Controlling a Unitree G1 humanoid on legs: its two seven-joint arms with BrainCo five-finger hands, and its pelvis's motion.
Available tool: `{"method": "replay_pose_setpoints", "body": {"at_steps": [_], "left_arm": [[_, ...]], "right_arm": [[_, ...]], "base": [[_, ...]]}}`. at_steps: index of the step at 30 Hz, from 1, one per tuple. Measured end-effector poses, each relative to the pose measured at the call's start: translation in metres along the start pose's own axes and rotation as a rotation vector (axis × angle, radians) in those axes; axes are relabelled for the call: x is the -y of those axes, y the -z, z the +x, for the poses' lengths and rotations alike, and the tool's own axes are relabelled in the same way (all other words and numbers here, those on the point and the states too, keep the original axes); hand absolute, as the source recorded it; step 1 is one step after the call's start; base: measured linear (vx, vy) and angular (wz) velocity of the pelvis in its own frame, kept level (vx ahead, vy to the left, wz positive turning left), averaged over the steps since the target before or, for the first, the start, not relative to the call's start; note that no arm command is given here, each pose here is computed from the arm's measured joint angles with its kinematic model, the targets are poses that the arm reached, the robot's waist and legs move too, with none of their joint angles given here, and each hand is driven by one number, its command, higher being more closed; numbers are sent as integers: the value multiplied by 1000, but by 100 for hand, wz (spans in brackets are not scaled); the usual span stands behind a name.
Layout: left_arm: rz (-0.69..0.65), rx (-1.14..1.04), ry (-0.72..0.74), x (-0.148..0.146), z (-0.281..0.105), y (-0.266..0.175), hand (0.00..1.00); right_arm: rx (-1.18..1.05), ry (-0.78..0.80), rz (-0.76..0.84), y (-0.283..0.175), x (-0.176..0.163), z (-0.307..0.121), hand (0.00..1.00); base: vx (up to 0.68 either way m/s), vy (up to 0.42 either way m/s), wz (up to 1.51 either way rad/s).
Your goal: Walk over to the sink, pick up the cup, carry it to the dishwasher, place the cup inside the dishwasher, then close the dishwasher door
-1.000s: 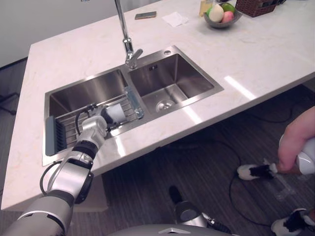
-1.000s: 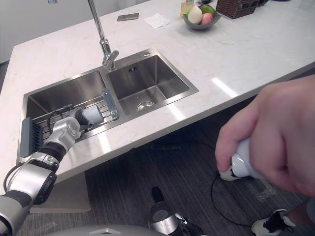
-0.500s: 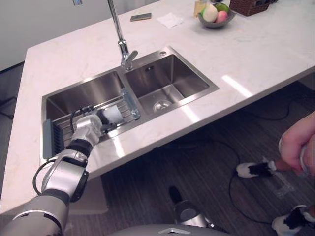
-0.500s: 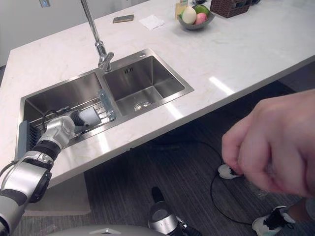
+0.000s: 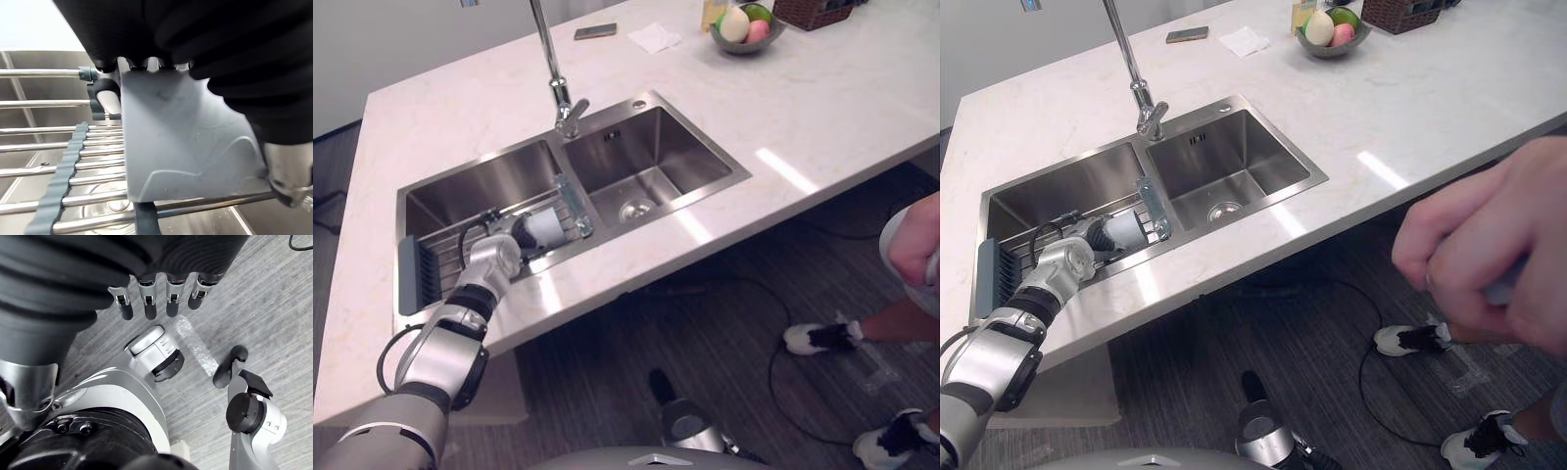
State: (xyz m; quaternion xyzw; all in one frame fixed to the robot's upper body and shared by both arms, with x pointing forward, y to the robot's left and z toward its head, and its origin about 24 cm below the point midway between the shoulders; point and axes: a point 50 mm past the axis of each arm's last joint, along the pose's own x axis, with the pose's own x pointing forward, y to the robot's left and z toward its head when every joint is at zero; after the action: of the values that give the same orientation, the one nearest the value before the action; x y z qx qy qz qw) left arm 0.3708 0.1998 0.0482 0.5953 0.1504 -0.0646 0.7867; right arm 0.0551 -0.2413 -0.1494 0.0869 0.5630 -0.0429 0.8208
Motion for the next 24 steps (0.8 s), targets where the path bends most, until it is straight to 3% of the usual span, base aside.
{"method": "replay_pose_setpoints", "body": {"at_steps": [11, 24], "left_arm": [[-16, 91, -46, -3, 0, -10, 100], [-269, 132, -179, -11, -5, -12, 100]], "right_arm": [[6, 3, 6, 4, 1, 0, 0], [-2, 0, 18, 8, 0, 1, 0]], "base": [[-26, -30, 5], [-36, -39, 2]]}}
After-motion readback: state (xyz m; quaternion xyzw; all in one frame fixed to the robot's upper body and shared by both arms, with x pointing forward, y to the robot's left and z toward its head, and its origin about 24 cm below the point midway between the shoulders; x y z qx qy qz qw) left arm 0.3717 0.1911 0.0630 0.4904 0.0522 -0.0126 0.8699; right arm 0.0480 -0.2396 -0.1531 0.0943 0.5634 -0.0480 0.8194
